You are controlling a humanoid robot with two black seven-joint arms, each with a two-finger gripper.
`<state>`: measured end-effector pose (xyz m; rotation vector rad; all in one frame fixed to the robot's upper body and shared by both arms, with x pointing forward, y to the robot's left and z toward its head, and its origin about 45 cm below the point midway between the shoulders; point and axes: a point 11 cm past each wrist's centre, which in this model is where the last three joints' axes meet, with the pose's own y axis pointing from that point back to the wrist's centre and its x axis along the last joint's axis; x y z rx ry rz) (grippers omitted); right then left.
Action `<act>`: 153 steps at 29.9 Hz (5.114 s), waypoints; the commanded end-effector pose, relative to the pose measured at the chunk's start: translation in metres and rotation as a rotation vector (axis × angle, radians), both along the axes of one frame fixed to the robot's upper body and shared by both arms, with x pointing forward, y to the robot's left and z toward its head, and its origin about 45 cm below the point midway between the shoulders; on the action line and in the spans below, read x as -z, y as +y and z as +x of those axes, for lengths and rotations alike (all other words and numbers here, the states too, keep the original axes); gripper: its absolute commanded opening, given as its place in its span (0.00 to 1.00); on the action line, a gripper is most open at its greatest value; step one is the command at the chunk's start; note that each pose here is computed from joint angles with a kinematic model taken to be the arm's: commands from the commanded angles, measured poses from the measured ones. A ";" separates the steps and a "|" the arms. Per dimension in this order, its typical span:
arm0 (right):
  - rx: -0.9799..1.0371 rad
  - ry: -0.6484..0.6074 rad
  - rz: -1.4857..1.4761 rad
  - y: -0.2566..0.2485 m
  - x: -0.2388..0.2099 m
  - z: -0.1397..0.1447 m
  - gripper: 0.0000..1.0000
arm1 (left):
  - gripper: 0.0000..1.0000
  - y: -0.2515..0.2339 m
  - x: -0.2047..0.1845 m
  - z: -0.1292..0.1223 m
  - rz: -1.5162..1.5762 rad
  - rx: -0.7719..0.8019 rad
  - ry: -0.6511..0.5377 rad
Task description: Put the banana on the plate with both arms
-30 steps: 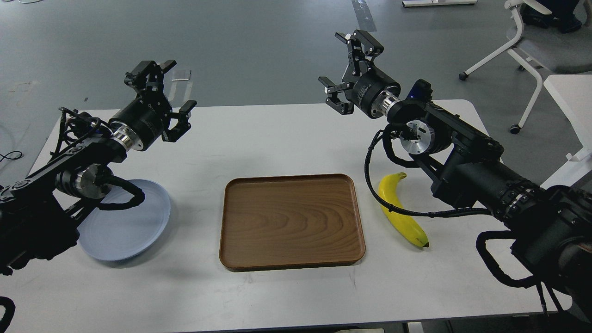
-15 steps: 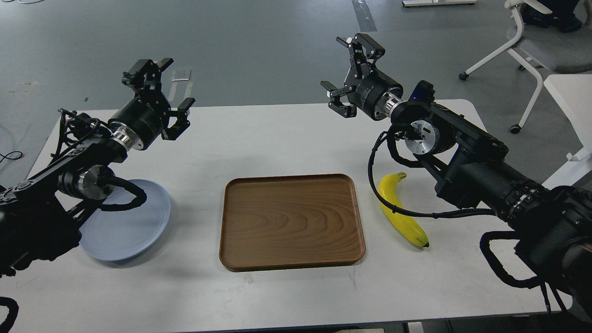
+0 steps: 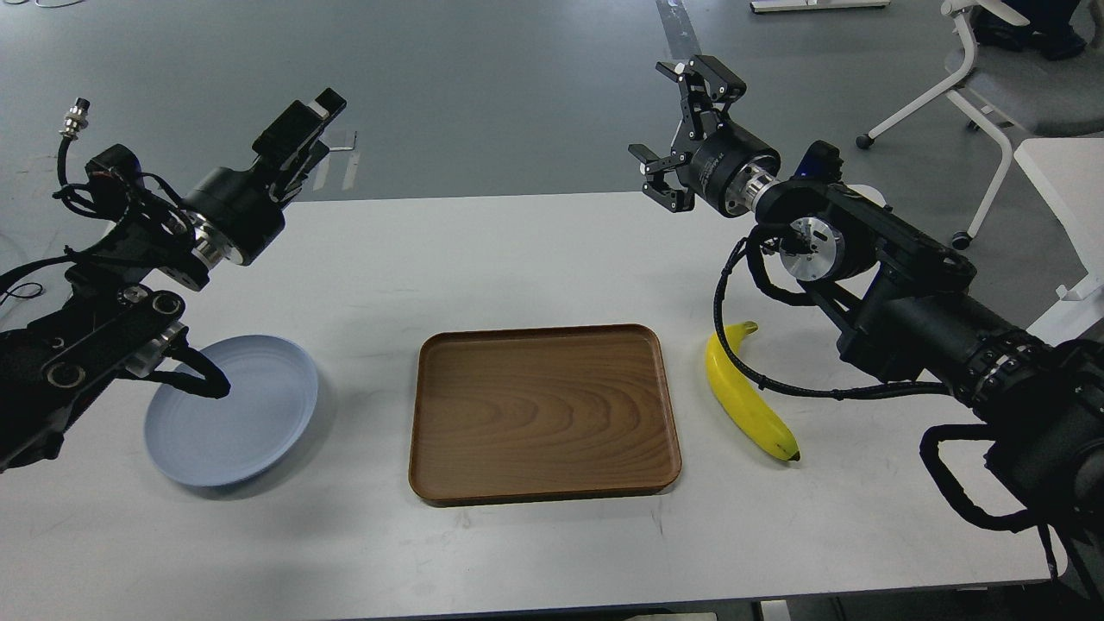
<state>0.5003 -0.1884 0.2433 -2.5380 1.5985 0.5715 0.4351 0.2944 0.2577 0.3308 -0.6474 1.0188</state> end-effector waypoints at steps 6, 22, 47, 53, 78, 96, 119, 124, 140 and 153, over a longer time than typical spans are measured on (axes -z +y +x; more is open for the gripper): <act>0.061 0.008 -0.044 -0.019 0.002 0.002 1.00 | 0.91 0.035 0.058 -0.054 0.595 0.116 -0.151; 0.072 0.019 -0.050 -0.025 0.009 0.000 1.00 | 0.89 0.155 0.098 -0.118 0.688 -0.085 0.135; 0.062 0.018 -0.047 -0.020 0.009 0.000 1.00 | 0.72 0.205 0.158 -0.163 0.807 -0.207 0.259; 0.063 0.018 -0.048 -0.021 0.009 0.000 1.00 | 0.35 0.205 0.163 -0.167 0.807 -0.203 0.276; 0.100 0.012 -0.060 -0.025 0.006 0.003 1.00 | 0.00 0.188 0.126 -0.135 0.699 -0.174 0.259; 0.122 0.009 -0.072 -0.033 0.003 0.004 1.00 | 0.00 -0.012 0.118 -0.087 0.528 0.289 0.073; 0.147 0.013 -0.080 -0.048 0.005 0.004 1.00 | 0.00 -0.097 0.161 -0.087 0.551 0.451 0.082; 0.146 0.012 -0.078 -0.047 0.004 0.004 1.00 | 0.00 -0.100 0.159 -0.084 0.550 0.451 0.075; 0.168 0.002 -0.083 -0.061 -0.001 0.005 1.00 | 0.58 -0.099 0.155 -0.080 0.550 0.440 0.059; 0.057 -0.116 -0.296 -0.077 -0.015 -0.010 1.00 | 0.98 -0.070 0.066 -0.003 0.199 0.071 0.035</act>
